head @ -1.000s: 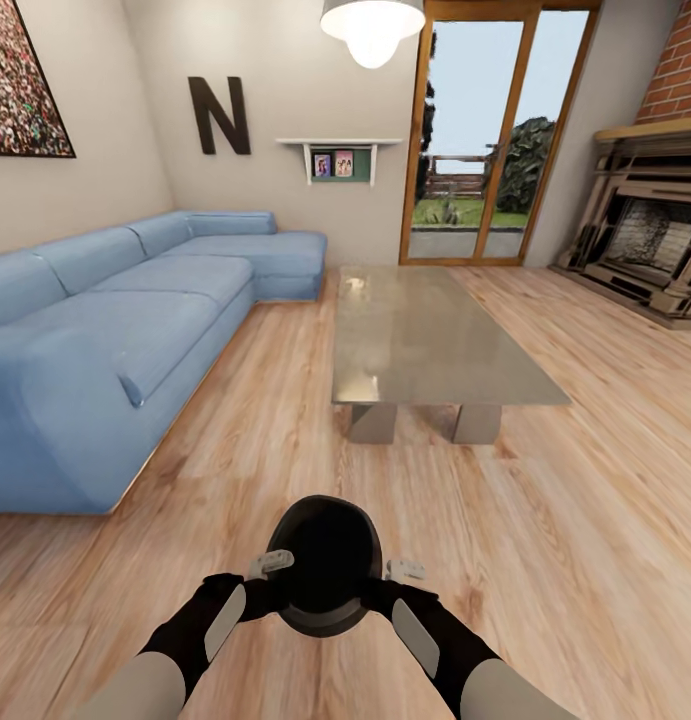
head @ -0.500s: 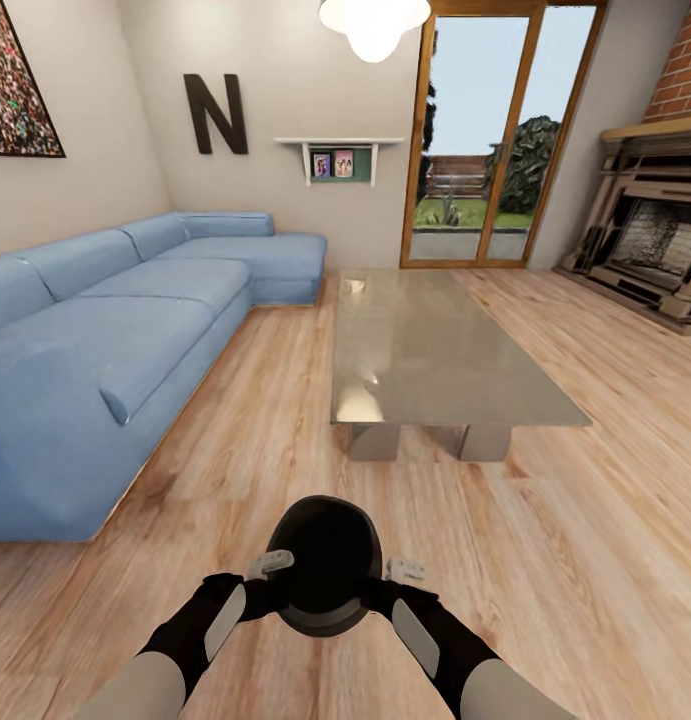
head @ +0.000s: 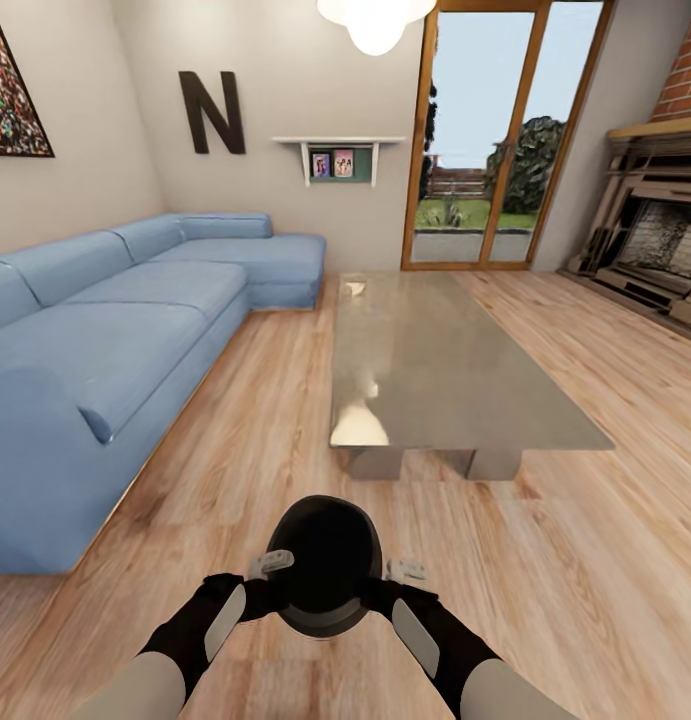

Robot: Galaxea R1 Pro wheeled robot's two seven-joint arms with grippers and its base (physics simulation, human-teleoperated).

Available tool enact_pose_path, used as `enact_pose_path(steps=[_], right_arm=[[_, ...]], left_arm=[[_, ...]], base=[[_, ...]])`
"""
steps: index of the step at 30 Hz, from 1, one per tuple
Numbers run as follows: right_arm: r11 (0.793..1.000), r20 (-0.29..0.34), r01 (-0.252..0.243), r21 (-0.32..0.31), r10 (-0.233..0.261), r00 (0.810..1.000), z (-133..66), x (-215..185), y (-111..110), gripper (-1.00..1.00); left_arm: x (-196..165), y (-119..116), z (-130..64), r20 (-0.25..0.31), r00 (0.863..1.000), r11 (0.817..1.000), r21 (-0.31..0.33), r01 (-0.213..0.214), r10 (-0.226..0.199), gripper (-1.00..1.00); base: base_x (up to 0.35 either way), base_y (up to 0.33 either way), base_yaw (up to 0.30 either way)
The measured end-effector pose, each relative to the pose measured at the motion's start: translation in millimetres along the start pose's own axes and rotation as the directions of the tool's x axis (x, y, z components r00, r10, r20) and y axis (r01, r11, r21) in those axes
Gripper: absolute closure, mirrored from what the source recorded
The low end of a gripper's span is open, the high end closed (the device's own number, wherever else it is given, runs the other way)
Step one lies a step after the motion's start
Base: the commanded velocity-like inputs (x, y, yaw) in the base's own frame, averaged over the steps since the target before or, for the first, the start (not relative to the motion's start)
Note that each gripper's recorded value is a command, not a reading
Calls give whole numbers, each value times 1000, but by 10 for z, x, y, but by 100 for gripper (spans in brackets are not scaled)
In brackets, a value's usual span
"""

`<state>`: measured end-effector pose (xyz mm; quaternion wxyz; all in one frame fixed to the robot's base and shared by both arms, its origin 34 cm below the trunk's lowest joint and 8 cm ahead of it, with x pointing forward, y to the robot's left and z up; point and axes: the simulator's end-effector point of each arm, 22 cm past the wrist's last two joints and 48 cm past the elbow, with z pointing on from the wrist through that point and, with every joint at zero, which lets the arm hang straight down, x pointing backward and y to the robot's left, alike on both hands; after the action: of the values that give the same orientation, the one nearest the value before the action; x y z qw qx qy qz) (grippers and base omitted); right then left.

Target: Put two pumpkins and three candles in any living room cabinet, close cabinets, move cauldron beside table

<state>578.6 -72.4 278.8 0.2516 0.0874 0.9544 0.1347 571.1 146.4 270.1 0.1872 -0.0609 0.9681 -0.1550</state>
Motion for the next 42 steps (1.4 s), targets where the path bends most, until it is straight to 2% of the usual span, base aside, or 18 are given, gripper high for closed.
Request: enact_pose_path(steps=[13, 22, 36, 42], right_arm=[[1000, 1, 1, 0, -1, 1000, 0, -3, 0, 100], [1000, 2, 4, 0, -4, 1000, -1, -8, 0, 100], [1000, -51, -9, 12, 10, 999, 177, 245, -103, 100], [1000, -52, -8, 13, 8, 999, 176, 242, -102, 100]], left_arm=[[-1, -1, 0, 1, 1000, 1000, 0, 0, 0, 100], [-4, -3, 2, 4, 1000, 1000, 1, -1, 1, 100], [227, 99, 204, -50, 999, 1000, -10, 15, -16, 100], [227, 98, 203, -50, 999, 1000, -9, 17, -17, 100]], base=[[237, 0, 0], [15, 0, 0], [0, 0, 0], [0, 0, 0]])
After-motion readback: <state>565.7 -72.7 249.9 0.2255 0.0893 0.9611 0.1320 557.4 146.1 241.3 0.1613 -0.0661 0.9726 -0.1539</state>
